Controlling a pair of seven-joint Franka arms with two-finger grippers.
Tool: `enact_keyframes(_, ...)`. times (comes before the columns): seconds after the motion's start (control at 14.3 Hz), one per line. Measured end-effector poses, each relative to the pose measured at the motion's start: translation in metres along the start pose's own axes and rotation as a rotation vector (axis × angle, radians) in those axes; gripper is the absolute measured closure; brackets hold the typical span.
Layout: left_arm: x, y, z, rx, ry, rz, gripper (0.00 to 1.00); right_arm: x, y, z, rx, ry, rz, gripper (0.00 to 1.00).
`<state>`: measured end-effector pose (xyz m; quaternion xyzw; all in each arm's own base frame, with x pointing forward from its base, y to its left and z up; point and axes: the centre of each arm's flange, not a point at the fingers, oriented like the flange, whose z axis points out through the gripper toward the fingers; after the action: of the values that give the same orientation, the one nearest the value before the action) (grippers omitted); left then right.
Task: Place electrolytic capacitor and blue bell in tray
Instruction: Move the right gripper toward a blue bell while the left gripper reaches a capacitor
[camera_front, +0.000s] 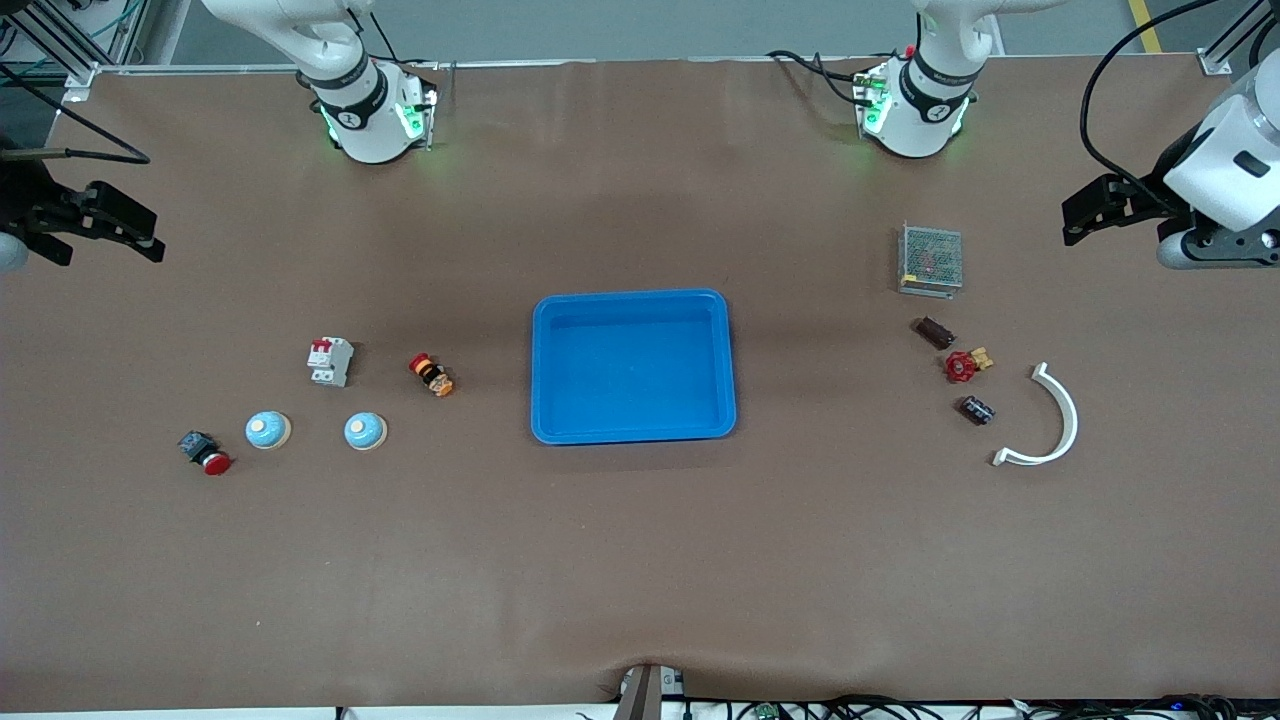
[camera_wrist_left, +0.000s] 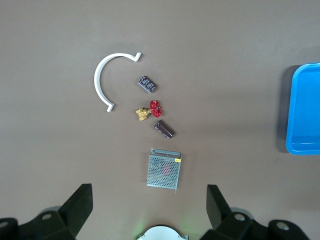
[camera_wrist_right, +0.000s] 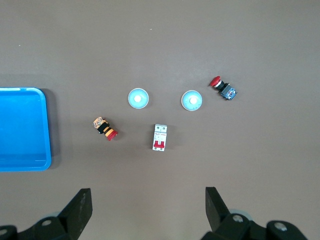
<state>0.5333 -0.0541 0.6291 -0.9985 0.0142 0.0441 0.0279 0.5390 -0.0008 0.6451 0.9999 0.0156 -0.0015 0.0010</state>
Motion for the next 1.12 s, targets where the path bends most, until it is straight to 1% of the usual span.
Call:
enact_keyframes(0.49,0.0,-0.001,-0.006,-0.001,0.014,-0.001,0.0,0.0,0.0,0.0,0.0,0.0,0.0,0.0)
enact_keyframes(0.84,0.008,-0.002,0.005,-0.003,-0.009,-0.003,0.0,0.0,-0.001,0.003,0.0,-0.012,-0.001,0.0)
enact_keyframes(1.12,0.015,-0.003,0.018,-0.005,-0.036,-0.005,0.0,0.006,-0.005,0.018,0.0,-0.038,-0.009,0.0)
